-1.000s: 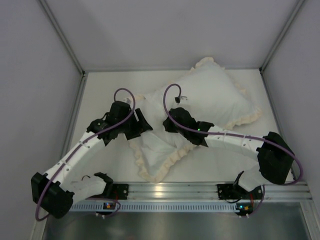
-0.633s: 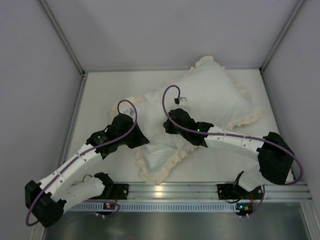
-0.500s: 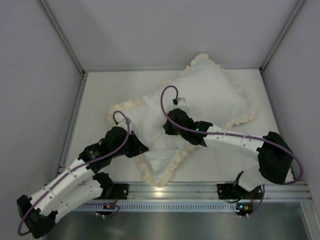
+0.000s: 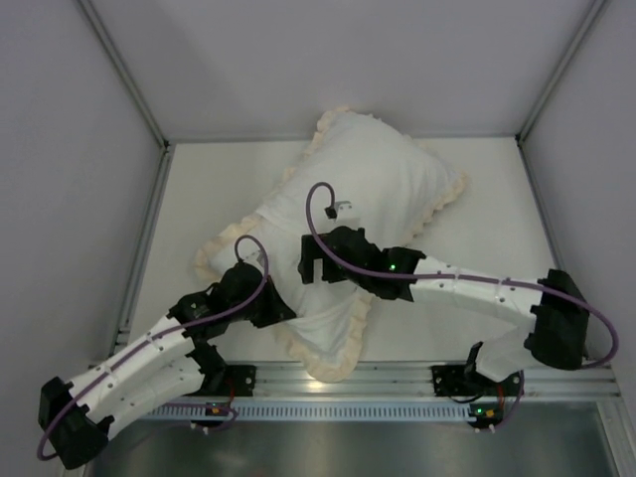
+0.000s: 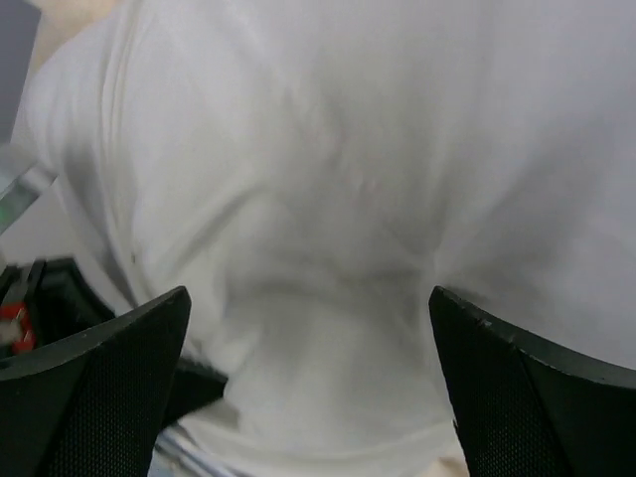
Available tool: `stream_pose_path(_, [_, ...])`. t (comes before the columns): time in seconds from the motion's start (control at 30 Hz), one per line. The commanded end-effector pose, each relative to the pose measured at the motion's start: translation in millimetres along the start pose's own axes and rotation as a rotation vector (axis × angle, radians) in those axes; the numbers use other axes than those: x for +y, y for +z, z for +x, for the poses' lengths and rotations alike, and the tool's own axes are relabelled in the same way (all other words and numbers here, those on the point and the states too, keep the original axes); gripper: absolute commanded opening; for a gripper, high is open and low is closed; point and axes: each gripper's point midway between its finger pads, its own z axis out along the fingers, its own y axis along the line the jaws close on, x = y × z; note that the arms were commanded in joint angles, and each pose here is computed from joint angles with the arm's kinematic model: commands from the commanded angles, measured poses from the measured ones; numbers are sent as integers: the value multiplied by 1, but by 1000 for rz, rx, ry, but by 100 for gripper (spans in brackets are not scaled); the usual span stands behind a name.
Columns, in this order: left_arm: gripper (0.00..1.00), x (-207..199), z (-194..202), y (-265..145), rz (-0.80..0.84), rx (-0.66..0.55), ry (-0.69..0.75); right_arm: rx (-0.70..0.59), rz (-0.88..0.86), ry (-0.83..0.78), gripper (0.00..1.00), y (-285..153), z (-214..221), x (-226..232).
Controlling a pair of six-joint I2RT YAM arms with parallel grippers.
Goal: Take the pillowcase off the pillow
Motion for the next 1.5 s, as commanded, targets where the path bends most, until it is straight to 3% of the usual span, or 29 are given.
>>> stream_pose_path(0.0, [0,-11,-7,-4,15,-14,55,-8,15,-94,99,-58,7,-5])
stream_pose_path(0.23, [0,-26,-15,-11,54,-29,79,70,-59,-150,99,-84,42,27])
stream_pose_path(0.43, [0,-30,-13,-16,81,-25,73,123,38,-171,100,-54,77,22])
stream_pose_path(0.67, [0,-32,-8,-22,119,-23,75,84,129,-175,99,-31,67,11])
stream_pose_path(0.97, [0,-30,-2,-23,136,-5,80,169,215,-190,99,24,73,-4])
stream_pose_path(1.23, [0,-25,0,-27,115,-1,86,113,184,-141,99,10,47,-8])
stream_pose_path(1.47, [0,-41,-6,-40,175,-24,98,241,144,-156,100,42,99,1])
